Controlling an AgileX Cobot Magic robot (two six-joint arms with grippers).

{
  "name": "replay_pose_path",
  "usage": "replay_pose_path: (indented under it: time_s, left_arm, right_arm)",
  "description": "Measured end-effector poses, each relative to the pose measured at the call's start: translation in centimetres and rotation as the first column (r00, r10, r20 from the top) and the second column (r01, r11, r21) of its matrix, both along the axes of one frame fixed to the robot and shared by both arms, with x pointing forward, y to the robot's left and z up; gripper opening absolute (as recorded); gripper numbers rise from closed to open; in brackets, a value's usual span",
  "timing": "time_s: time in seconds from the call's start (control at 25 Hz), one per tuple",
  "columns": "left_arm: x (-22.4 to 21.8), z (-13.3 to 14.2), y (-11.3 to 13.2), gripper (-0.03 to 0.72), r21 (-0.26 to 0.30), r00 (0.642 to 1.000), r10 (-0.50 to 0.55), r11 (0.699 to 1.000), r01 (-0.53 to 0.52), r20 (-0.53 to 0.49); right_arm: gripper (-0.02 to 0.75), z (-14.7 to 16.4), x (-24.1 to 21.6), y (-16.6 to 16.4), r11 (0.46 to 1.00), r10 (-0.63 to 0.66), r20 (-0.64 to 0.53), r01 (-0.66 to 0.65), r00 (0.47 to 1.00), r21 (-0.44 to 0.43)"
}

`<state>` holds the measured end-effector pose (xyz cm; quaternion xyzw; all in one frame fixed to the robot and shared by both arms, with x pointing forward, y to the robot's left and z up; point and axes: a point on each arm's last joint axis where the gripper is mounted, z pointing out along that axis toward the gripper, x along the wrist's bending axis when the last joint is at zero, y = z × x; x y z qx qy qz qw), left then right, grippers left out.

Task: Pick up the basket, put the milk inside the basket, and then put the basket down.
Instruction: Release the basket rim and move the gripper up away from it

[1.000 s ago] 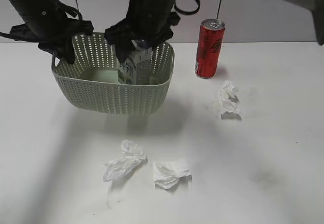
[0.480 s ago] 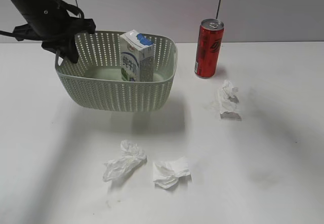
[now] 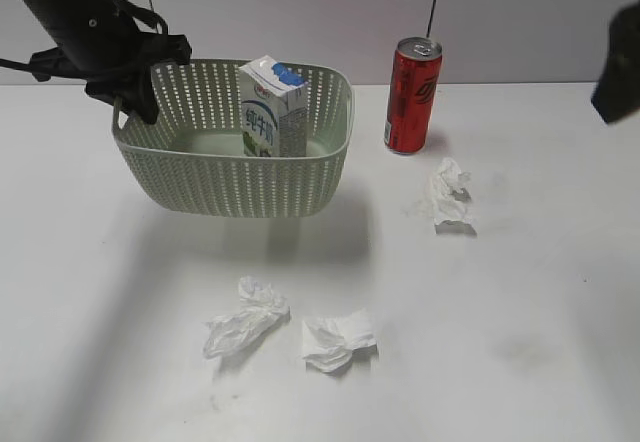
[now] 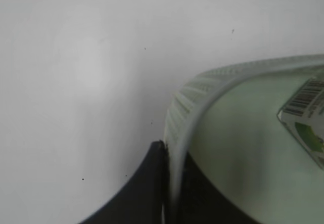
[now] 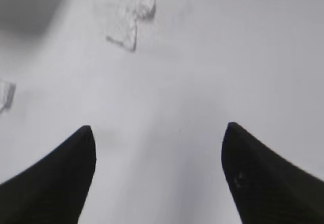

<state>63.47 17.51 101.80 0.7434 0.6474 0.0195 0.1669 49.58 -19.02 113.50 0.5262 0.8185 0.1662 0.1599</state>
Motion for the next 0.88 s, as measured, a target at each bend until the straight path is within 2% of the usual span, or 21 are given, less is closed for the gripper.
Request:
replay_pose_path:
  time_s: [0.12, 0.32, 0.48, 0.72, 0.88]
  left_arm:
    - [0.0, 0.0, 0.0, 0.000, -0.002, 1.000, 0.001, 1.000, -0.001, 0.001]
    - [0.2, 0.1, -0.1, 0.000, -0.018, 1.000, 0.007, 1.000, -0.007, 0.017]
    - [0.6, -0.6, -0.4, 0.000, -0.035, 0.999, 0.018, 0.999, -0.017, 0.028]
    - [1.4, -3.8, -0.8, 0.000, -0.041, 0.999, 0.029, 0.999, -0.031, -0.044]
    - [1.8, -4.7, -0.9, 0.000, -0.046, 0.998, 0.038, 0.998, -0.040, -0.042]
  right_arm:
    - [0.589, -1.9, -3.6, -1.6, 1.000, 0.001, -0.021, -0.002, 1.000, -0.008]
    - [0.589, -4.5, -9.3, -3.6, 0.998, 0.004, -0.036, -0.002, 0.999, 0.063]
    - [0.589, -5.1, -12.6, -4.9, 0.995, 0.005, 0.002, -0.005, 1.000, 0.104]
    - [0.589, -4.5, -17.2, -6.8, 0.982, -0.001, 0.147, -0.027, 0.989, 0.185]
    - [0.589, -4.4, -19.8, -8.0, 0.973, -0.010, 0.247, -0.048, 0.969, 0.228]
